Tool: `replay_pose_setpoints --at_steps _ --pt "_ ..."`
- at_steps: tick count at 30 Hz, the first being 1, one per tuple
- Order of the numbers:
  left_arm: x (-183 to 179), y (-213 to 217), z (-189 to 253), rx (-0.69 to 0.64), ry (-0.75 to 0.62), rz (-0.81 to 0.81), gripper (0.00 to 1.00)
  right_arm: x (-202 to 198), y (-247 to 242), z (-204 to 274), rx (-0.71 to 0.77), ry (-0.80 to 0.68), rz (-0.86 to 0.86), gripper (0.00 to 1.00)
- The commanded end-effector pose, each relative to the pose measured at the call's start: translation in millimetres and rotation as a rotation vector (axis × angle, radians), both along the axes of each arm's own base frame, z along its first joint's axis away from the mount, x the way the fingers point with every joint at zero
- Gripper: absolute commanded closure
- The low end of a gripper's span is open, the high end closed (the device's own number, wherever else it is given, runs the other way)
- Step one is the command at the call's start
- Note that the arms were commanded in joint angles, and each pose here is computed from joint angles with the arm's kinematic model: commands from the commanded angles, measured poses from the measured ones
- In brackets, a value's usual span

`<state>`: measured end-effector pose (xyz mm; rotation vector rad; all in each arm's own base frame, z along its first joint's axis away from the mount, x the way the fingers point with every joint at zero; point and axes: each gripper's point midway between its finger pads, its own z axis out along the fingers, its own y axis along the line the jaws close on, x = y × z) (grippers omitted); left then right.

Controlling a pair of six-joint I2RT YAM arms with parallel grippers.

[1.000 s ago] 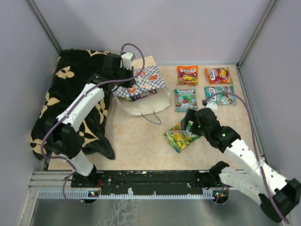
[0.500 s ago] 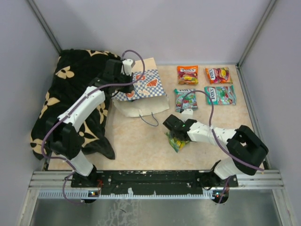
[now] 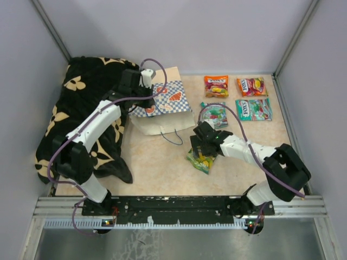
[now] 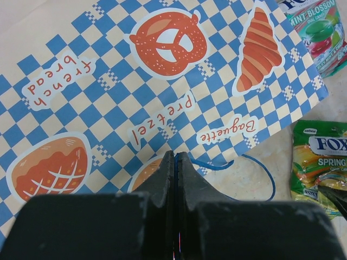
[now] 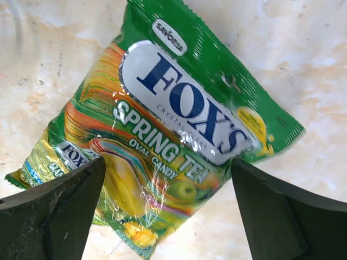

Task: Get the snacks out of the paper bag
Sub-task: Adjust the snack at the center of the board.

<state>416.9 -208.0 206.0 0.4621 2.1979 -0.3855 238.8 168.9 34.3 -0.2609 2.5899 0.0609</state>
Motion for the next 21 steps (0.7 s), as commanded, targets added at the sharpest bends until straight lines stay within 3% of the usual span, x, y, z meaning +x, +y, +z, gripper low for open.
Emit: replay_pose_setpoints --at_steps 1,4,7,8,9,11,16,21 --pt "-0.8 1.4 20.9 -0.031 -0.056 0.000 1.00 23.3 -17.9 46.7 -0.139 -0.079 -0.025 0.01" --pt "-1.1 1.9 25.2 -0.037 -0.066 0.004 1.00 44.1 -22.1 102.5 -0.019 -0.270 -0.233 0.01" --pt "-1.1 1.3 26.4 -0.040 -0.069 0.003 1.00 46.9 3.7 136.8 0.361 -0.368 -0.403 0.01" --pt "-0.5 1.1 26.9 -0.041 -0.069 0.004 1.00 42.7 12.0 136.9 0.511 -0.367 -0.491 0.08" --pt "-0.3 0.8 26.3 -0.040 -0.065 0.003 1.00 37.2 21.0 135.8 0.644 -0.373 -0.547 0.21" --pt "0.0 1.2 25.5 -0.035 -0.055 0.008 1.00 27.3 26.4 119.3 0.771 -0.340 -0.673 0.42" --pt "-2.0 -1.9 26.4 -0.050 -0.048 -0.002 1.00 30.1 16.6 86.5 0.496 -0.295 -0.787 0.46" --pt "-3.4 0.7 22.3 -0.039 -0.037 0.005 1.00 30.8 17.4 61.8 0.436 -0.264 -0.793 0.51"
